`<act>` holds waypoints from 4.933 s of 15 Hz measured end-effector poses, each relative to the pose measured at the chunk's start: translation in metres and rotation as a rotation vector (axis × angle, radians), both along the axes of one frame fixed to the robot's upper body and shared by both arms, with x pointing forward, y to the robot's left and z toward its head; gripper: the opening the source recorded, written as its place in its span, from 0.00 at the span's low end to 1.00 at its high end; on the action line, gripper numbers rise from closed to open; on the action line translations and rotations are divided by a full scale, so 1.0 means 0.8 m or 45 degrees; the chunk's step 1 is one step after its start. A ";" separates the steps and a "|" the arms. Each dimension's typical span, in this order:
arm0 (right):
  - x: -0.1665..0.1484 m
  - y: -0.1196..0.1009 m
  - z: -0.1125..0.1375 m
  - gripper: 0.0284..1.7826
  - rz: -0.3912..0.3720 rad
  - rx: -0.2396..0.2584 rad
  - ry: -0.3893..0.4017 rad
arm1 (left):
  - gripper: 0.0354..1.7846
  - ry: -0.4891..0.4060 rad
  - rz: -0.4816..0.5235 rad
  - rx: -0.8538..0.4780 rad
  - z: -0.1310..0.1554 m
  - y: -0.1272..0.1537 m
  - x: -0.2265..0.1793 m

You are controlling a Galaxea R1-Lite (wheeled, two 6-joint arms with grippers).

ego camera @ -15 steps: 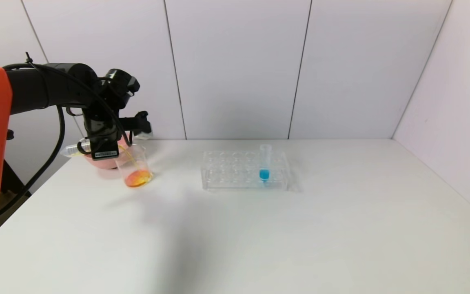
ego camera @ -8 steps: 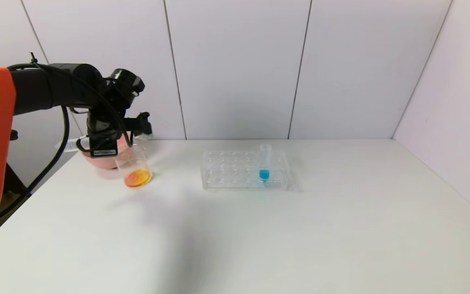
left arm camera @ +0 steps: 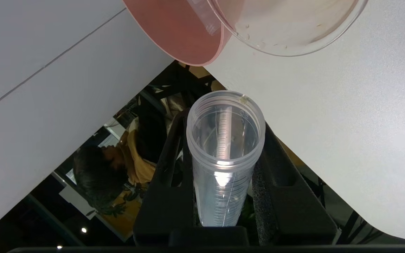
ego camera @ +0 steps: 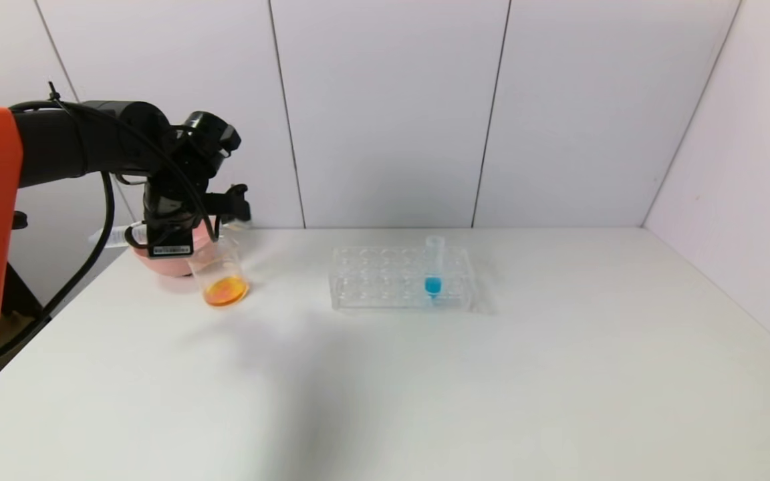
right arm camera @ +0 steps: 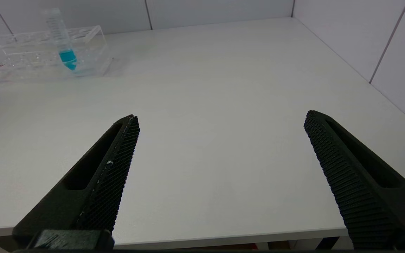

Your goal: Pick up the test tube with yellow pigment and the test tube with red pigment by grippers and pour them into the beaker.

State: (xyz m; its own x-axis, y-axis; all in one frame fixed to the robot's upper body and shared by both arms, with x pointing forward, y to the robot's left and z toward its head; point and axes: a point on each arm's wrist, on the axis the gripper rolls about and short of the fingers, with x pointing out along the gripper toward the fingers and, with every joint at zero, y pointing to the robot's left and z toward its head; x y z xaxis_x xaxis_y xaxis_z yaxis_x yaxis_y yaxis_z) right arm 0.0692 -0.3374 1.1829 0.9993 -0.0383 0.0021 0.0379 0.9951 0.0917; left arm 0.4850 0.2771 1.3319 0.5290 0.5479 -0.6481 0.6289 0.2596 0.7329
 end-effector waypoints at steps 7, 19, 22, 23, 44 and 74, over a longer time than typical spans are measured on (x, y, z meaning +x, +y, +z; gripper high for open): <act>0.000 0.000 0.000 0.96 0.000 0.000 -0.001 | 0.25 -0.199 0.157 -0.593 0.035 0.059 -0.023; 0.000 0.000 0.000 0.96 0.000 0.000 0.000 | 0.25 -1.247 0.628 -1.481 0.042 0.089 -0.032; 0.000 0.000 0.000 0.96 0.000 0.000 -0.001 | 0.25 -1.451 0.511 -1.566 0.020 0.091 -0.016; 0.000 0.000 0.000 0.96 0.001 -0.001 -0.001 | 0.25 -1.505 0.482 -1.583 0.012 0.093 -0.007; 0.000 0.000 0.000 0.96 0.000 -0.001 -0.001 | 0.73 -1.632 0.510 -1.561 -0.068 0.126 0.088; 0.000 0.000 0.000 0.96 0.000 -0.001 -0.001 | 0.99 -1.597 -0.510 -1.831 0.052 0.065 -0.613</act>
State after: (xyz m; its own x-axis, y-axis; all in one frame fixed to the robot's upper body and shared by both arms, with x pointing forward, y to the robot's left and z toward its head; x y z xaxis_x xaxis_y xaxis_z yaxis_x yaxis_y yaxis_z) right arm 0.0692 -0.3374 1.1830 0.9993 -0.0383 0.0026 0.0379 0.9951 0.0912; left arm -0.0056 0.3290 1.3733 0.9118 -0.2106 0.3525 0.1685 0.9748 0.1465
